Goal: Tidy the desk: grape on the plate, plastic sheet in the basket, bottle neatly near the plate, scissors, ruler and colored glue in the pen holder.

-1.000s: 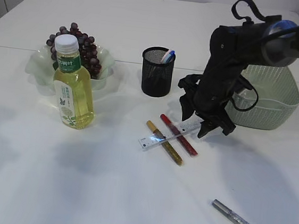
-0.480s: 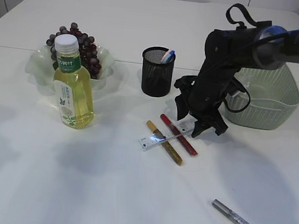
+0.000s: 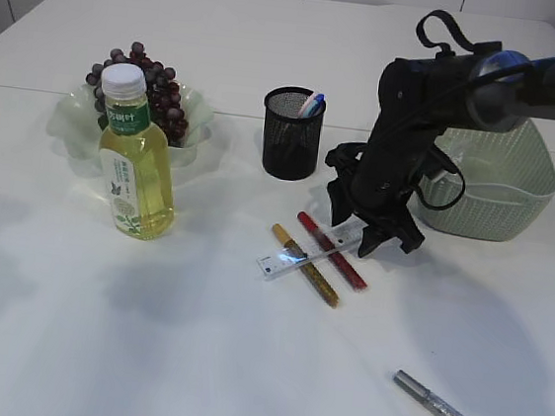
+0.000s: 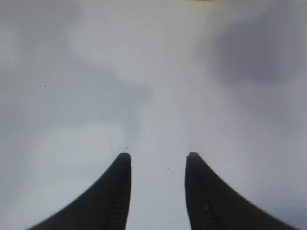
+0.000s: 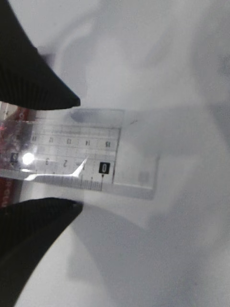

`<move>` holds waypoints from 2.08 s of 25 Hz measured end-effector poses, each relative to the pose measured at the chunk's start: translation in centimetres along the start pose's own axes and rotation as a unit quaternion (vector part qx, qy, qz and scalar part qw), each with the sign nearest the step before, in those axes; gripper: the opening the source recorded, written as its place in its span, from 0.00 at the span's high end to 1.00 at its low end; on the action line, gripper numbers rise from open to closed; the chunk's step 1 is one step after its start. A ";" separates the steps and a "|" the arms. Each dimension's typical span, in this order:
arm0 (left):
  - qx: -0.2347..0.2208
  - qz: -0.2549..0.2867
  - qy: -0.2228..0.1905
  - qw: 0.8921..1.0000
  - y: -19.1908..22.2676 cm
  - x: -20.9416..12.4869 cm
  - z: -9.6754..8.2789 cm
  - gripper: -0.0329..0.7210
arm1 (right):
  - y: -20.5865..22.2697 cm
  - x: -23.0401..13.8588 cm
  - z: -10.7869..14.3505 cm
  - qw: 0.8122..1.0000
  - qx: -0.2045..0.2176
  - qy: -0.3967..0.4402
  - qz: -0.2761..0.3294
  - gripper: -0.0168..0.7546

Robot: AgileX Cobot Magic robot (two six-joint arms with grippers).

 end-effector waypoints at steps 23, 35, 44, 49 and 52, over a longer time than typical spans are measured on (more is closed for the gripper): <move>-0.001 -0.003 0.000 1.000 0.0 0.1 0.0 0.60 | -0.1 0.2 0.3 1.000 0.013 0.002 -0.007 0.60; -0.003 -0.009 0.000 1.000 0.0 0.2 -0.1 0.60 | -3.3 0.9 2.3 0.995 0.042 -0.084 0.013 0.60; -0.003 -0.010 0.000 1.000 0.0 0.2 -0.1 0.60 | -8.1 5.0 2.7 0.976 0.105 -0.189 0.010 0.60; -0.004 -0.010 -0.001 1.000 0.0 0.2 -0.1 0.60 | -11.1 6.8 3.5 0.945 0.159 -0.284 -0.032 0.60; -0.008 -0.008 -0.005 1.000 0.0 0.2 -0.2 0.60 | -12.6 7.0 4.6 0.908 0.199 -0.363 -0.066 0.60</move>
Point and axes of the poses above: a point on each arm's last joint axis where the gripper is mounted, y pointing out along that axis toward the gripper, z along the wrist's bending axis when the last joint is at zero, x = y × z, the point moved 2 cm from there along y, pointing out along that axis toward the gripper, and after that the axes turned 11 degrees about -y, right-handed, at the moved point
